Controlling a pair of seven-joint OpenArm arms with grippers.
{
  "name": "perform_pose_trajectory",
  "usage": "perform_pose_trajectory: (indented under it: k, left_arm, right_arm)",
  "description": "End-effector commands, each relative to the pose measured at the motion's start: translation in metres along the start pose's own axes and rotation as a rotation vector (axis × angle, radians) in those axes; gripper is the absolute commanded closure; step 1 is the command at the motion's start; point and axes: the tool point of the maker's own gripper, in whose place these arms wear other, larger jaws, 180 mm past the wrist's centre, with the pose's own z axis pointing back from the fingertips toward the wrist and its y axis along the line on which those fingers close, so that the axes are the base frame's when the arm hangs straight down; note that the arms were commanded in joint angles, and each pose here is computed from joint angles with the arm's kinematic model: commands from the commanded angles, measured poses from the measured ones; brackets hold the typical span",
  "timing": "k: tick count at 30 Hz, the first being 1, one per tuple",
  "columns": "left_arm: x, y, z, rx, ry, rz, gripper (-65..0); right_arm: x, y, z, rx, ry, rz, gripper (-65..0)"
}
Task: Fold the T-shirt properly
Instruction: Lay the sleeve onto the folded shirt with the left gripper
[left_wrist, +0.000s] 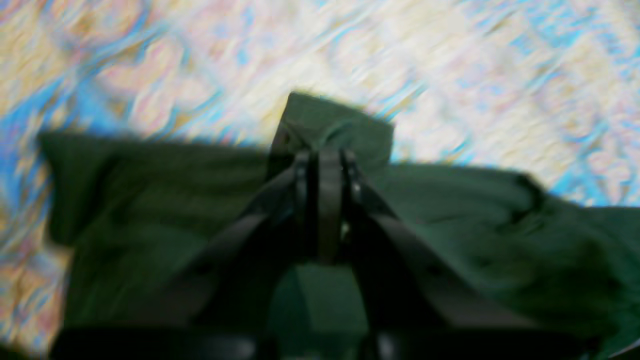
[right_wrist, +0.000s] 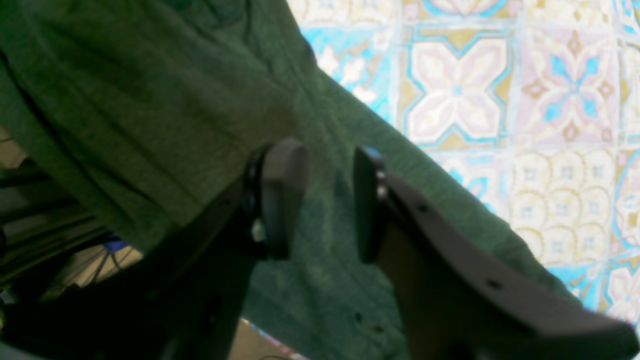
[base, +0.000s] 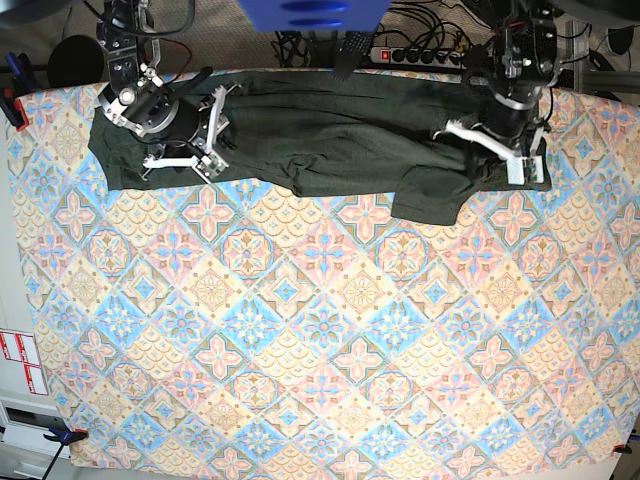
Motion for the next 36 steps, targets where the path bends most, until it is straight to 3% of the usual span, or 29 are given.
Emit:
perform_pose_trajectory:
  k: [1,7,11,18,23,30,33,36]
  left_arm:
    - [0.007,0.003,0.005,0.005,-0.033,-0.006,0.0]
    - [-0.016,0.006,0.012,0.016,0.034,0.000,0.0]
    - [-0.043,-0.002,0.016,-0.007,0.140,0.007,-0.4]
    - [-0.084,-0.004,0.031,0.009,0.305,0.046,-16.4]
    - [-0.067,0.014,0.028,0.057,0.254,0.057,-21.4]
    - [-0.010,0.028,-0.005,0.085,0.109,0.056,-21.7]
    - [-0.006,0.032,-0.025,0.086,0.106,0.079,-22.0]
    - [-0.018,0.035,-0.045,0.081,0.193,0.124,-26.9]
  right_arm:
    - [0.008,-0.004,0.003,-0.009,-0.032,0.003,-19.2]
    - [0.008,-0.001,0.002,0.000,-0.029,0.007,-19.2]
    - [0.007,-0.001,0.002,0.000,-0.028,0.007,-19.2]
    - [0.007,-0.001,0.002,-0.002,-0.028,0.006,-19.2]
    - [0.007,-0.001,0.002,0.000,-0.028,0.007,-19.2]
    - [0.007,-0.001,0.002,0.000,-0.028,0.007,-19.2]
    - [0.008,0.000,0.002,0.001,-0.028,0.007,-19.2]
    - [0.008,0.000,0.002,0.001,-0.028,0.007,-19.2]
